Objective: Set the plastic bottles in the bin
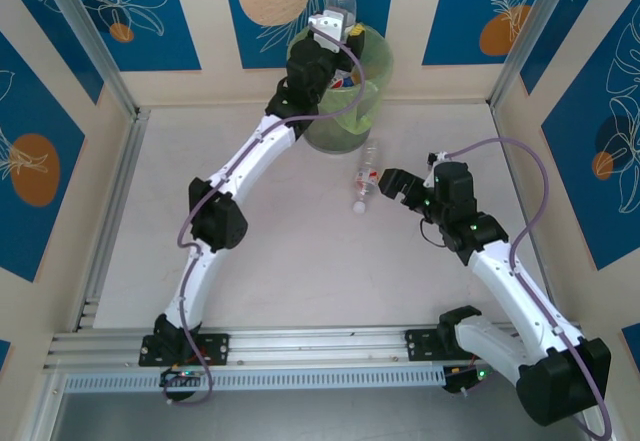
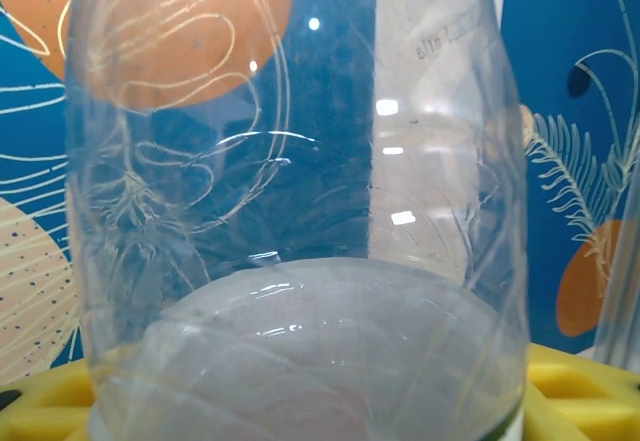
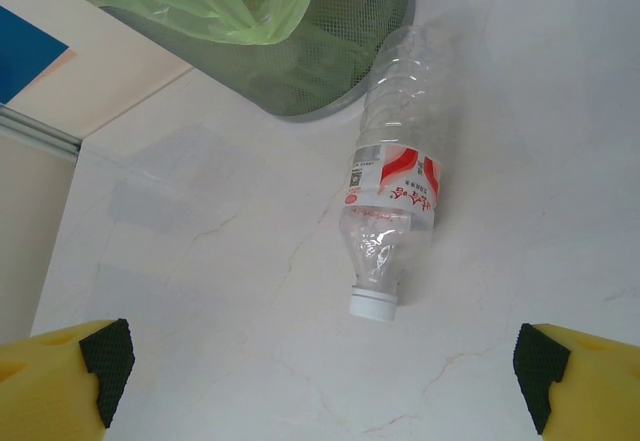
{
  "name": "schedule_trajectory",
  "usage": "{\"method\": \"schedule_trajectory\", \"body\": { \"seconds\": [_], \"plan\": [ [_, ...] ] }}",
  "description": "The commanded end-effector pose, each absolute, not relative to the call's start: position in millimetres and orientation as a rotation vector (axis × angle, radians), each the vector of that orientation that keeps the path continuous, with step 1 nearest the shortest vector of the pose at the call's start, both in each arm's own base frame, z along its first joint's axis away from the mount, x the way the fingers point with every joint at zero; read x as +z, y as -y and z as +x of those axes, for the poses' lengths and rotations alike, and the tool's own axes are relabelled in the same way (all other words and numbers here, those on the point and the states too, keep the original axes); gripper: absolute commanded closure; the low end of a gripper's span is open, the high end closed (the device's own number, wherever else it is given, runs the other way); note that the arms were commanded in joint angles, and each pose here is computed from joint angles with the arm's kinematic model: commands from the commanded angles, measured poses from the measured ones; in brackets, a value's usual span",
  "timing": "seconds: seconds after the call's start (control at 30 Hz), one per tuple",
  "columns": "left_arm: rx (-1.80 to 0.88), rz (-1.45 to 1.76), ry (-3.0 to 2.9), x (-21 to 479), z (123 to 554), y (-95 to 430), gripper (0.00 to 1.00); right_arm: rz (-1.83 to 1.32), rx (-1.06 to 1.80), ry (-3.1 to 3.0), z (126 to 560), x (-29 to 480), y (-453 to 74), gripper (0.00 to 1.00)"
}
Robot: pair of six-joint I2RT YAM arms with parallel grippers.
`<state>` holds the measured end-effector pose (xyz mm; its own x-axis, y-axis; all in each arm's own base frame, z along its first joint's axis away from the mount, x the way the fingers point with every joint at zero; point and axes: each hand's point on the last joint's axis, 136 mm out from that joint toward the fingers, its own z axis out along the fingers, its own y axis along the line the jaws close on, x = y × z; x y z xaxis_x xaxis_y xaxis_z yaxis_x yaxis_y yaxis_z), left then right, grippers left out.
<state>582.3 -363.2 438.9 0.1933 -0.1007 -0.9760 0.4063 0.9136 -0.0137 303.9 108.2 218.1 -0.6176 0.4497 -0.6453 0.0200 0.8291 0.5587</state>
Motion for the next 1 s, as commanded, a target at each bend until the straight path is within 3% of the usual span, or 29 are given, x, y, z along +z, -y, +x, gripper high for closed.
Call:
{"method": "schedule_trajectory", "body": {
  "seconds": [0.0, 0.43, 0.57, 0.63, 0.97],
  "plan": [
    [-0.349, 0.296, -1.258, 450, 594, 353, 0.37, 0.374, 0.604, -2.169, 298, 211, -98, 0.00],
    [-0.361, 0.265, -1.330, 404, 636, 329, 0.33, 0.386, 0.608, -2.161, 295, 212, -96, 0.00],
    [-0.359, 0.267, -1.350, 405, 636, 325, 0.11, 0.387, 0.610, -2.158, 295, 214, -96, 0.00],
    [-0.383, 0.289, -1.356, 406, 633, 327, 0.04, 0.385, 0.610, -2.159, 295, 213, -97, 0.00],
    [-0.516, 0.419, -1.378, 417, 608, 351, 0.00, 0.397, 0.627, -2.160, 296, 213, -98, 0.00]
  ]
}}
